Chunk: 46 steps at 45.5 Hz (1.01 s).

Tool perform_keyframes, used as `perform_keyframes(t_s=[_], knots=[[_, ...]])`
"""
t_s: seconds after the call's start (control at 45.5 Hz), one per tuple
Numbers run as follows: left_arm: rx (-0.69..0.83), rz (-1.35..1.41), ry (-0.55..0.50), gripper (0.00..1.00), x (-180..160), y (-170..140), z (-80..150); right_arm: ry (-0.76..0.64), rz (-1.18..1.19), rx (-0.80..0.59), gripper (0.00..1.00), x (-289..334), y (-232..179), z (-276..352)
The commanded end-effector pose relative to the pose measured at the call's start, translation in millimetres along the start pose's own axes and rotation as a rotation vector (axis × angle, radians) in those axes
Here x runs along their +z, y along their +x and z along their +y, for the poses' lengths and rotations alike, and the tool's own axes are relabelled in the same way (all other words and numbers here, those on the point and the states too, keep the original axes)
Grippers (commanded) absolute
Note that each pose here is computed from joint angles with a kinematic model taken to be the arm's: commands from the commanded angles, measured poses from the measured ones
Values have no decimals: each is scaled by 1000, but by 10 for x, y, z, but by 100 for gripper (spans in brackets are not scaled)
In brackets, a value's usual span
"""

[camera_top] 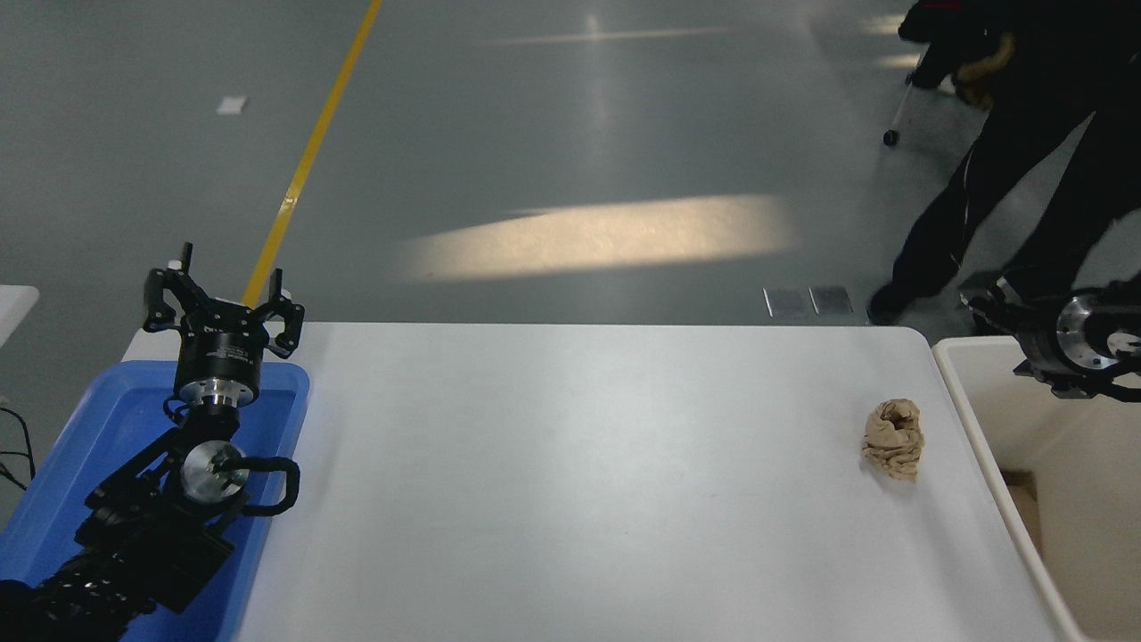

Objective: Pick up paper ball place in dustbin

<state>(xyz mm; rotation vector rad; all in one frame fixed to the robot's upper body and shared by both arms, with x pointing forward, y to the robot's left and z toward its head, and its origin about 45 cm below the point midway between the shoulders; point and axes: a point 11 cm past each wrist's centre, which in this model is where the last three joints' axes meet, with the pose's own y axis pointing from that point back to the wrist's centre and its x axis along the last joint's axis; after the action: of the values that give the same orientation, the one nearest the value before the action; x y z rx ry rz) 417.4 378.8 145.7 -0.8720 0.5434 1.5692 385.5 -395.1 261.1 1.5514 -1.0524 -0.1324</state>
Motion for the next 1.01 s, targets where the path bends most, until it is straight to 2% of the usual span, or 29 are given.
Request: perform_keyframes(t_s=[0.0, 0.22, 0.462, 0.659, 0.857, 0.989], knots=[[2, 1, -2, 99, 3, 5, 3, 50, 156, -165, 100, -527, -419, 902], [4, 2, -4, 99, 7, 11, 5, 129, 272, -337, 100, -936, -697, 1464], [5, 2, -3, 99, -1, 10, 6, 280, 444, -549, 100, -1430, -949, 2254], [5, 2, -3, 99, -1, 10, 6, 340, 505, -512, 100, -1617, -989, 2478], [4, 4, -5, 99, 2, 9, 5, 215, 464, -565, 100, -1311, -973, 2091], [4, 4, -5, 99, 2, 8, 5, 124, 338, -378, 100, -1000, -709, 1462]])
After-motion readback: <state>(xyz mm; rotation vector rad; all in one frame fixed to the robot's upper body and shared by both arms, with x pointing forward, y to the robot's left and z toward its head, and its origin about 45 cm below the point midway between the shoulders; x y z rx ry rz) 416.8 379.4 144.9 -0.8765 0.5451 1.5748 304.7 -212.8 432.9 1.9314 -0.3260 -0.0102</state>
